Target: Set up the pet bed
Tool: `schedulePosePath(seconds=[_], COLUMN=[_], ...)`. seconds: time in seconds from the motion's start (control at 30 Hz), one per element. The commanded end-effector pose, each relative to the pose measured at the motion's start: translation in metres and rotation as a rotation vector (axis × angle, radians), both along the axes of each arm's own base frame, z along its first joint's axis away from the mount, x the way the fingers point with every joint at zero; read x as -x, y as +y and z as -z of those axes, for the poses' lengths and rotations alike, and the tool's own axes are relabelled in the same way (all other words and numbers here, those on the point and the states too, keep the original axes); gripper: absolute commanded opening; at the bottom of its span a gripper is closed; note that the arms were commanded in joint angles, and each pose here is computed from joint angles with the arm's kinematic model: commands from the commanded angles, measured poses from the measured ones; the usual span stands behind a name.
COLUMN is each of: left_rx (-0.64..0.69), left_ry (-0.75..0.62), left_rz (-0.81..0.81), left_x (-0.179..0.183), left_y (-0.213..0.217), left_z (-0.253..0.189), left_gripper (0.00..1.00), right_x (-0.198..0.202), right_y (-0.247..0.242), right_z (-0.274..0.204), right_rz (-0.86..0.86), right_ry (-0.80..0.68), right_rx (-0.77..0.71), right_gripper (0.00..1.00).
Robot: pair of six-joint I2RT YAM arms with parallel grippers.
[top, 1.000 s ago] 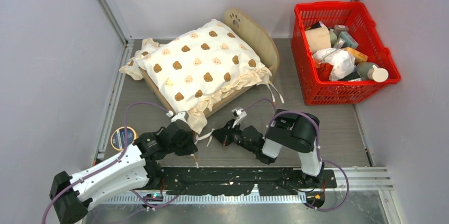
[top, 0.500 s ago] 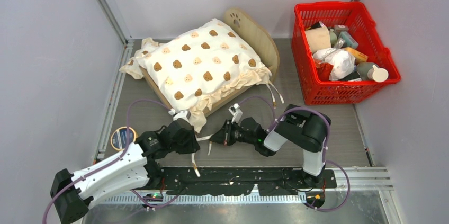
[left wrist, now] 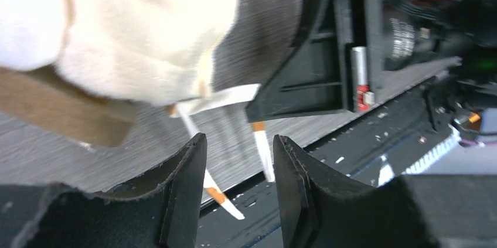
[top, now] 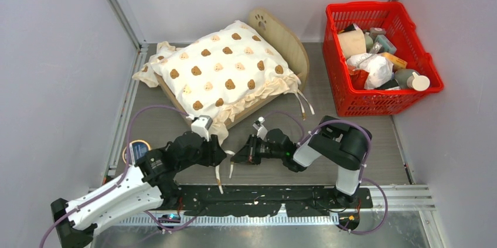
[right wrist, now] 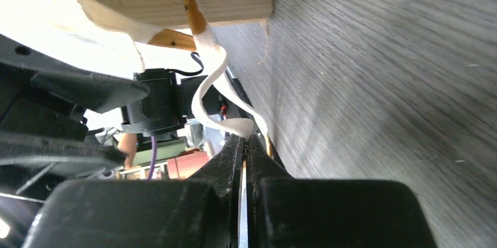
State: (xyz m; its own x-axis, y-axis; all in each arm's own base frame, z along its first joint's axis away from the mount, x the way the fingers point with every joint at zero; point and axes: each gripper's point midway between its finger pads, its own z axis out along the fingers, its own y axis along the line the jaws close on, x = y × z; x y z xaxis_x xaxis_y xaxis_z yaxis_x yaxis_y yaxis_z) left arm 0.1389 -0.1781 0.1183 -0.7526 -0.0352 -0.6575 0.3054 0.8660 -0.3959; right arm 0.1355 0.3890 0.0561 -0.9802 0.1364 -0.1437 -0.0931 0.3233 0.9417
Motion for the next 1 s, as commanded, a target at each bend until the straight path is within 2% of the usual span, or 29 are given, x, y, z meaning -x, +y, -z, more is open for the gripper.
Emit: schedulePosePath(seconds=[0.0,0.27,0.67,0.77,0.87,0.9,0.97], left_rx=[0.064,0.003,-0.072,-0.093,-0.119,-0.12,-0.106], left_ry=[-0.093,-0.005,0.049,0.067,0.079,0.077,0.064], left_rz=[0.134,0.229,0.242,0.252,0.257,0.25,0.238], left_x=[0.004,0.031,0.047,0.05,0.051,0.05,0.048], left_y=[-0.025,-0.049,-0.051,-0.053,-0.052,-0.052,-0.052], left_z=[-0.016,0.009,0.032,0.037,0.041,0.041,0.036], left_gripper=[0.49,0.5,0.48,0.36,0.06,0.0,0.0], right_x=[-0.001,-0.005,-0.008,-0.008,-0.007,-0.007,-0.006], right_y=[0.006,0.002,0.0,-0.001,-0.002,-0.003,-0.005], right_z=[-0.025,-0.023,-0.026,-0.028,-0.029,-0.028,-0.028], right_rz=[0.011,0.06,0.087,0.093,0.097,0.098,0.1], right_ry=[0.058,0.094,0.104,0.112,0.113,0.113,0.108], right_rx=[-0.119,-0.139,-0.149,-0.161,-0.174,-0.173,-0.172], right_gripper=[0.05,0.05,0.05,0.05,0.05,0.05,0.06])
